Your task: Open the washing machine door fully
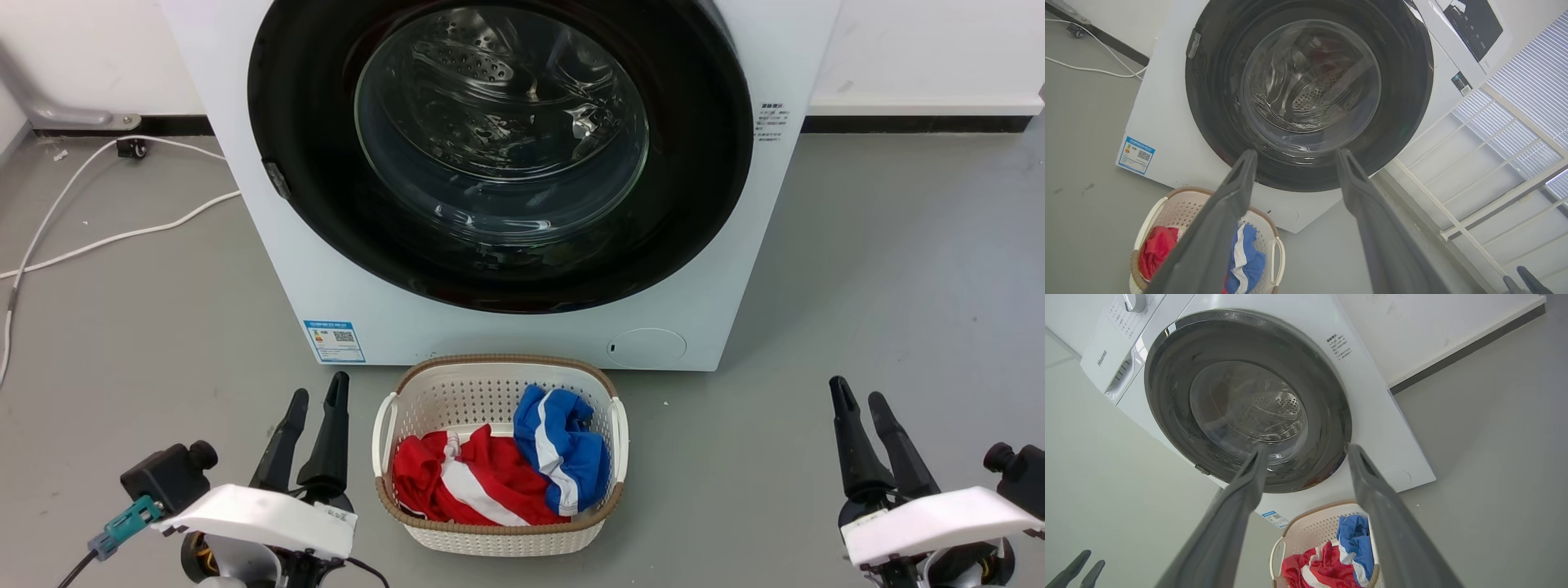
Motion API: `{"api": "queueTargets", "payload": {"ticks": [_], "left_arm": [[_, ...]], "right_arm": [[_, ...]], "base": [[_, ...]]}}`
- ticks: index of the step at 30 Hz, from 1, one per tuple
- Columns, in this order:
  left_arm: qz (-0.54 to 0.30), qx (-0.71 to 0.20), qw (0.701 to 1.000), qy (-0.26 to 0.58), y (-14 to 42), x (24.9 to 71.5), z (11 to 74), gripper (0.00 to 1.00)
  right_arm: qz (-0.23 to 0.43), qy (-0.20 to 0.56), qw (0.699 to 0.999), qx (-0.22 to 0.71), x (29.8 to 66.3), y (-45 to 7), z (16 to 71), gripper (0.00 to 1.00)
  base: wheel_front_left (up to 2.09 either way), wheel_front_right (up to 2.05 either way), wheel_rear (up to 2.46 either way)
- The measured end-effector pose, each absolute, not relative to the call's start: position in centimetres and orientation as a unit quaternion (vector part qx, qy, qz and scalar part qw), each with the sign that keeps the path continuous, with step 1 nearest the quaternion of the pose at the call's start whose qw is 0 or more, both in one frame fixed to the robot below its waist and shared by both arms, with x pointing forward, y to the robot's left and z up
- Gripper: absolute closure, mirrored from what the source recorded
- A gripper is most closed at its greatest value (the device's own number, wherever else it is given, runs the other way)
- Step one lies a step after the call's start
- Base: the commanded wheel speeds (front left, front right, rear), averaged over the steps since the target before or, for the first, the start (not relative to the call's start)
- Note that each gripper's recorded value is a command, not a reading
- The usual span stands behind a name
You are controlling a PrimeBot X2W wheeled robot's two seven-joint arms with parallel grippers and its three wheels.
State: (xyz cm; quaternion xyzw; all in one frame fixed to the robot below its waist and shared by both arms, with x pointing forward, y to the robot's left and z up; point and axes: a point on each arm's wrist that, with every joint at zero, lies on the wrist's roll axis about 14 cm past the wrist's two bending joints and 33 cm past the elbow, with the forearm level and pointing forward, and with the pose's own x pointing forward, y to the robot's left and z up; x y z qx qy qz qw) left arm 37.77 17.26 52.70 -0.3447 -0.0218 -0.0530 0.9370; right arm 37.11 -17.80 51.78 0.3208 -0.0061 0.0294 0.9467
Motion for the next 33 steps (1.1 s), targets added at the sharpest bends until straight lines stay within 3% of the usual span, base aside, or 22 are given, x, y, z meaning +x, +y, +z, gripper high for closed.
{"api": "queueTargets", "payload": {"ticks": [13, 33], "left_arm": [[-0.071, -0.228, 0.970, -0.038, 16.7, 37.8, 53.4, 0.00], [-0.103, -0.103, 0.988, -0.052, 15.5, 37.7, 53.6, 0.00]], "right_arm": [[0.039, -0.006, 0.972, 0.231, 36.8, -17.5, 52.3, 0.00], [0.043, 0.000, 0.992, 0.116, 35.8, -17.5, 52.5, 0.00]], "base": [[0.00, 0.00, 0.00], [0.00, 0.00, 0.00]]}}
